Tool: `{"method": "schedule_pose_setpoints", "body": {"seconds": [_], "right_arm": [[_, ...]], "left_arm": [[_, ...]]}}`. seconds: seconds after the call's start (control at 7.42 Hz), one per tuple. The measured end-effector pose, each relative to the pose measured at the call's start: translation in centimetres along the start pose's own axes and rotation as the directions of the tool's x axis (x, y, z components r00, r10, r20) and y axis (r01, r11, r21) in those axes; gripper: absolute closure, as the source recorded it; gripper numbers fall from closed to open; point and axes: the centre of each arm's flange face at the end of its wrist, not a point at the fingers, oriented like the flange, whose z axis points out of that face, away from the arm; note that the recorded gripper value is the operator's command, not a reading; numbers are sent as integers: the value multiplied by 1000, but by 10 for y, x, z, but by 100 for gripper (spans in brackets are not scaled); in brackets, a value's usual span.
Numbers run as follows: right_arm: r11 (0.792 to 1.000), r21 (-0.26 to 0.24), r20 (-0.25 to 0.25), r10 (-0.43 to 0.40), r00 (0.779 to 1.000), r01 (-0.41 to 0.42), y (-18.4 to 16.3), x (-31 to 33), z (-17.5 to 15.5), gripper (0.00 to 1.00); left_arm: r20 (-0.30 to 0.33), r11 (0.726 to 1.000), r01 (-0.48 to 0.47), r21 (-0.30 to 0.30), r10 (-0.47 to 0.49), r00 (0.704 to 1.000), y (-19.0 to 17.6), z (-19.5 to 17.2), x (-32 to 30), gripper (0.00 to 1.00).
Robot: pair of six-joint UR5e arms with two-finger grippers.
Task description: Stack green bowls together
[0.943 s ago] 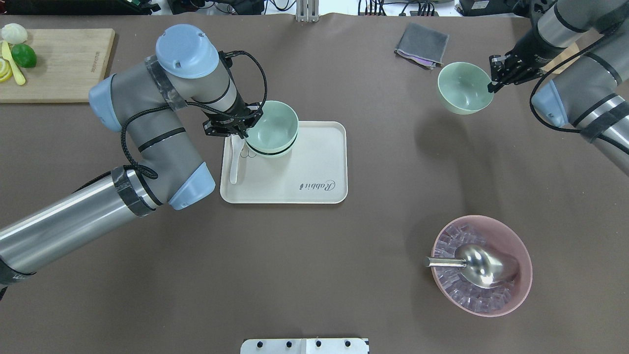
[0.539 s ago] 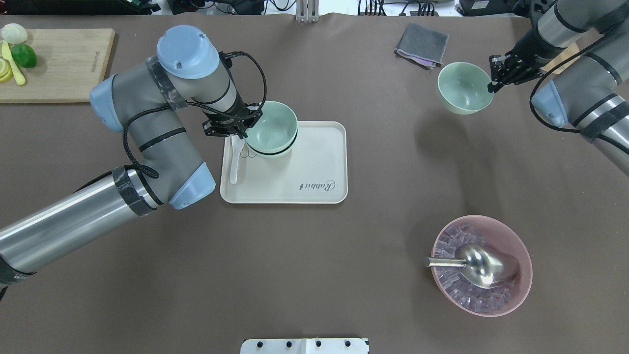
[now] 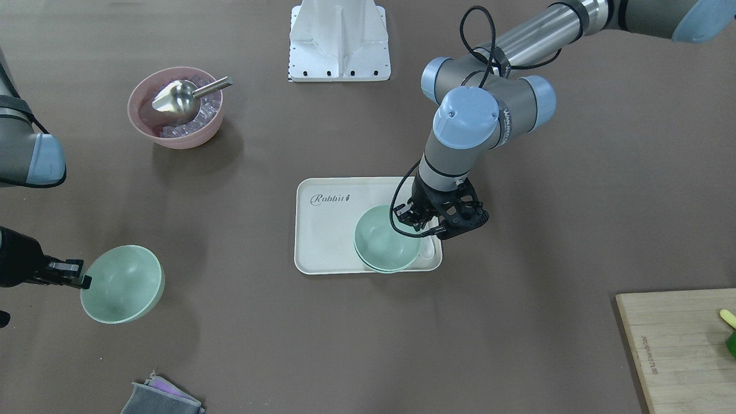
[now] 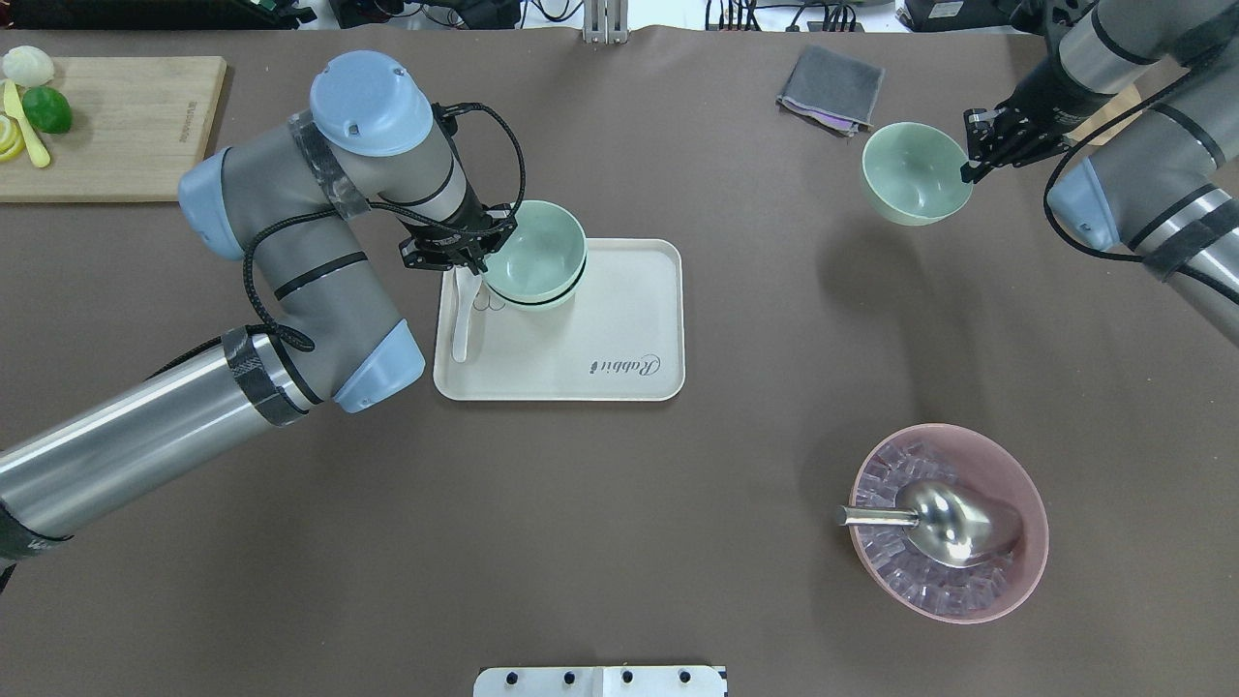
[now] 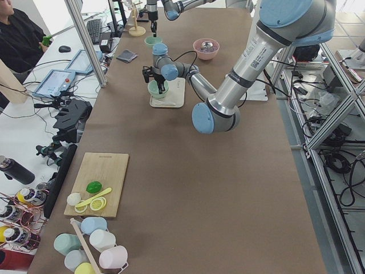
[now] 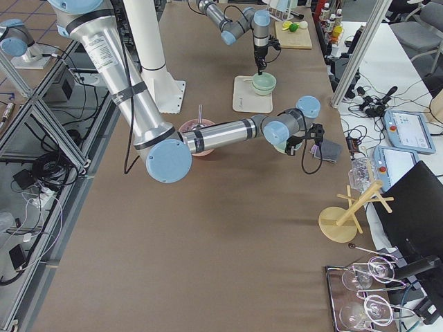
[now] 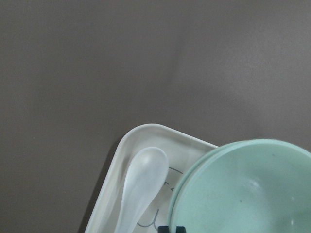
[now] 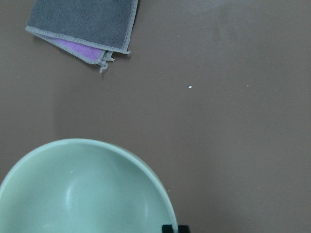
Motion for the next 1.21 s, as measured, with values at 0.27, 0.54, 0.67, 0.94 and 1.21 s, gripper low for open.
{"method": "schedule_pose_setpoints", "body": {"seconds": [0.27,0.54,0.67,0.94,1.21], "right_arm": [[1000,0,0,0,1000,0,0,0,0,100],[1000,0,-1,1,1000,-1,0,1,0,100],[1000,0,-2,1,1000,-1,0,1,0,100],[1000,3,-5,1,1000,-1,0,2,1,100],[1000,4,-7,0,1000,0,0,1,1,100]], "left_arm": [[-1,1000,1,0,-1,1000,0,0,1,100],[-3,1000,1,-1,-1,1000,1,-1,2,100],[-3,1000,1,-1,-1,1000,1,-1,3,100],[-1,1000,2,-2,-2,1000,1,1,4,100],[2,1000,2,-2,-2,1000,1,3,3,100]]}}
